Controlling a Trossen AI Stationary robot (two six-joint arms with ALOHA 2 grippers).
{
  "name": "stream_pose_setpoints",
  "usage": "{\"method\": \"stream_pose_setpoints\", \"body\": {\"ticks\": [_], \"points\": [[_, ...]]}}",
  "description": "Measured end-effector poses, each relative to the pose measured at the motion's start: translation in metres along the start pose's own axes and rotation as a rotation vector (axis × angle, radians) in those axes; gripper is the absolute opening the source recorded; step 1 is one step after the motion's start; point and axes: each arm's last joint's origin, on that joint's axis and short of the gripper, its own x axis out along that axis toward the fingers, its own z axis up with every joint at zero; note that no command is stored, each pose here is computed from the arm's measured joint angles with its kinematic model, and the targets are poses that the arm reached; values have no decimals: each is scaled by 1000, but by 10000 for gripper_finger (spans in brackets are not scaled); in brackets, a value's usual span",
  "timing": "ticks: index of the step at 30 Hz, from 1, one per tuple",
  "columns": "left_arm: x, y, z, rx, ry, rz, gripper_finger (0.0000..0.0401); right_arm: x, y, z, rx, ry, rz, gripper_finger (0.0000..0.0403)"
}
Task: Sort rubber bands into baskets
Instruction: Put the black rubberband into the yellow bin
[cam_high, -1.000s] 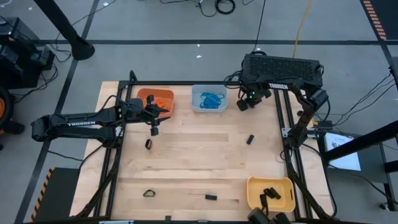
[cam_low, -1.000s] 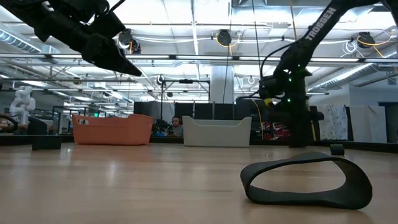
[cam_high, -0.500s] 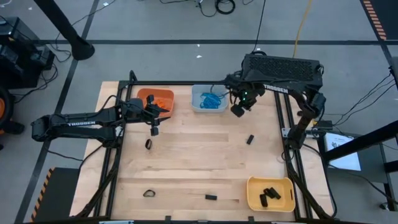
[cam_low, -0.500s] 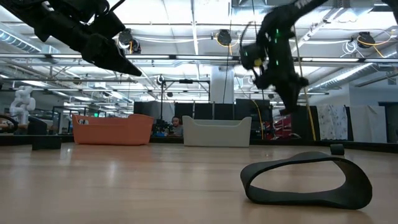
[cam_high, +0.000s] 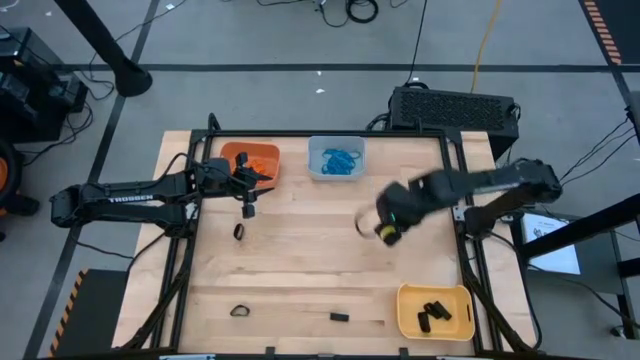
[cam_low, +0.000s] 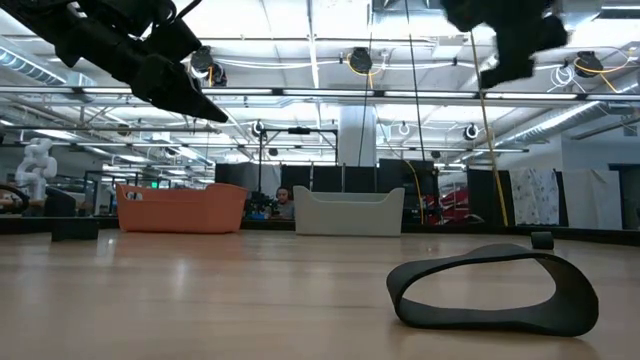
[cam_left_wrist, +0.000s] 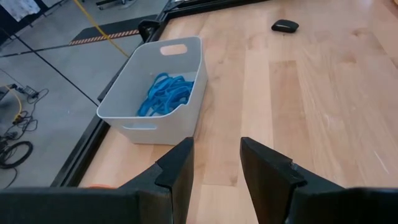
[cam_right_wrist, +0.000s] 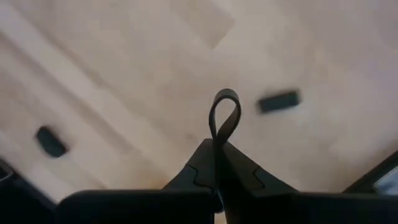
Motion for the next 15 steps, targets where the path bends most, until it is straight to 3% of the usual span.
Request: {"method": "stream_pose_setpoints", "body": {"ticks": [7,15], "points": [[0,0,0,-2,1,0,138,25,37,-77,88,44,44,0],[0,-2,0,-65,-15,-69,138,47,57,-140,213,143,106,0]]}}
